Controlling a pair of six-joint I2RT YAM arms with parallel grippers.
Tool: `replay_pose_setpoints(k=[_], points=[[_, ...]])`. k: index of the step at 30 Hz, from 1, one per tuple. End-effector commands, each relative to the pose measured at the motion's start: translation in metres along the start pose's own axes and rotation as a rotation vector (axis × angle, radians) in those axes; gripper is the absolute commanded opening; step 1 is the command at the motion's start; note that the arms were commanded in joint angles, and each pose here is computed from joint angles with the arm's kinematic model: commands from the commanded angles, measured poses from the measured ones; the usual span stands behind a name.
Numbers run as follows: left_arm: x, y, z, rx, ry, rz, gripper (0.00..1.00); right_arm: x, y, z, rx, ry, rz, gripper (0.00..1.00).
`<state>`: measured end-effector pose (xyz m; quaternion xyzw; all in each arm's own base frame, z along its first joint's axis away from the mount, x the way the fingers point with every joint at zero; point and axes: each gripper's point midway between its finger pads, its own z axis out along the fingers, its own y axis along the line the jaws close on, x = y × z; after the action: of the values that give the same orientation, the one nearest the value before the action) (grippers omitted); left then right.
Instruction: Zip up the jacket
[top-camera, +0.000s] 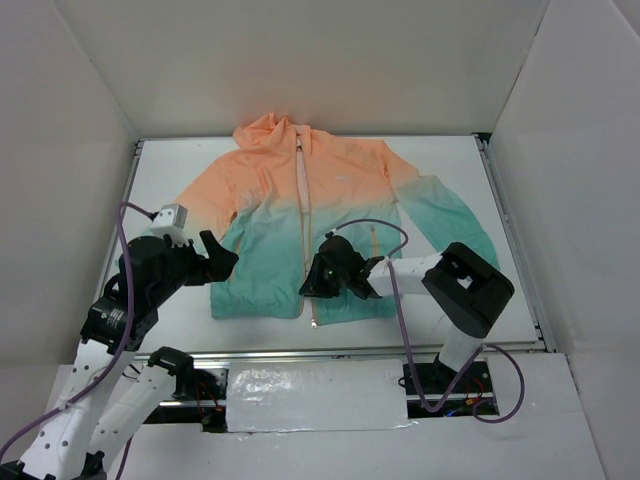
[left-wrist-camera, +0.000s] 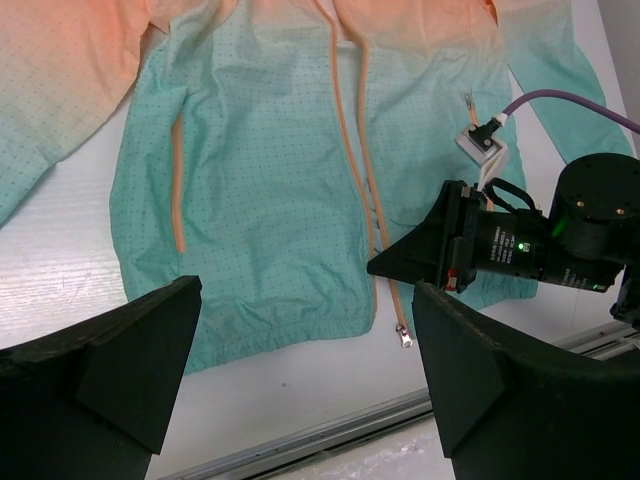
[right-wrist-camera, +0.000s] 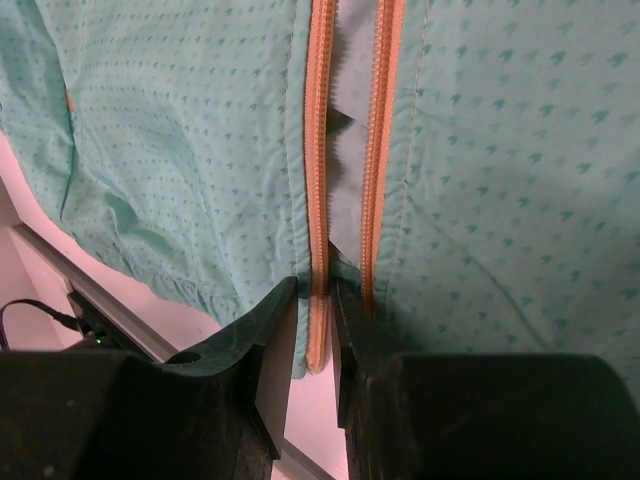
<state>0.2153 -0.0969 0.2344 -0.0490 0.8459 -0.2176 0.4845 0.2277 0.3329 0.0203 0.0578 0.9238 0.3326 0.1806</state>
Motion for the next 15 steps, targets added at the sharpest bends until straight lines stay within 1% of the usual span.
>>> replay_pose_setpoints(k=[1,5,6,8,9,10,12,14,15], points=[[-0.008,-0.008,0.0,0.042,-0.038,0.008,0.99,0.003,-0.021,0.011,0.096,0.0,0.001,0.28],[-0.007,-0.009,-0.001,0.046,-0.036,0.006,0.99,-0.003,-0.012,0.012,0.08,-0.016,0.01,0.27],[-0.007,-0.008,-0.001,0.043,-0.037,0.006,0.99,-0.005,-0.014,0.012,0.094,-0.021,0.008,0.25],[-0.008,-0.009,-0.001,0.044,-0.042,0.005,0.99,-0.009,-0.014,0.015,0.112,-0.029,0.006,0.19],[-0.008,-0.009,-0.001,0.046,-0.044,0.005,0.99,-0.008,-0.015,0.016,0.12,-0.024,0.003,0.15],[-0.008,-0.009,-0.001,0.044,-0.043,0.005,0.99,-0.01,-0.014,0.017,0.119,-0.026,0.004,0.07],[-0.008,-0.009,-0.002,0.044,-0.047,0.005,0.99,-0.008,-0.011,0.018,0.107,-0.013,0.01,0.0],[-0.008,-0.009,-0.002,0.048,-0.047,0.006,0.99,-0.005,-0.01,0.016,0.093,-0.008,0.014,0.0],[-0.007,-0.009,-0.002,0.046,-0.043,0.006,0.99,-0.005,-0.002,0.013,0.059,-0.008,0.015,0.0]])
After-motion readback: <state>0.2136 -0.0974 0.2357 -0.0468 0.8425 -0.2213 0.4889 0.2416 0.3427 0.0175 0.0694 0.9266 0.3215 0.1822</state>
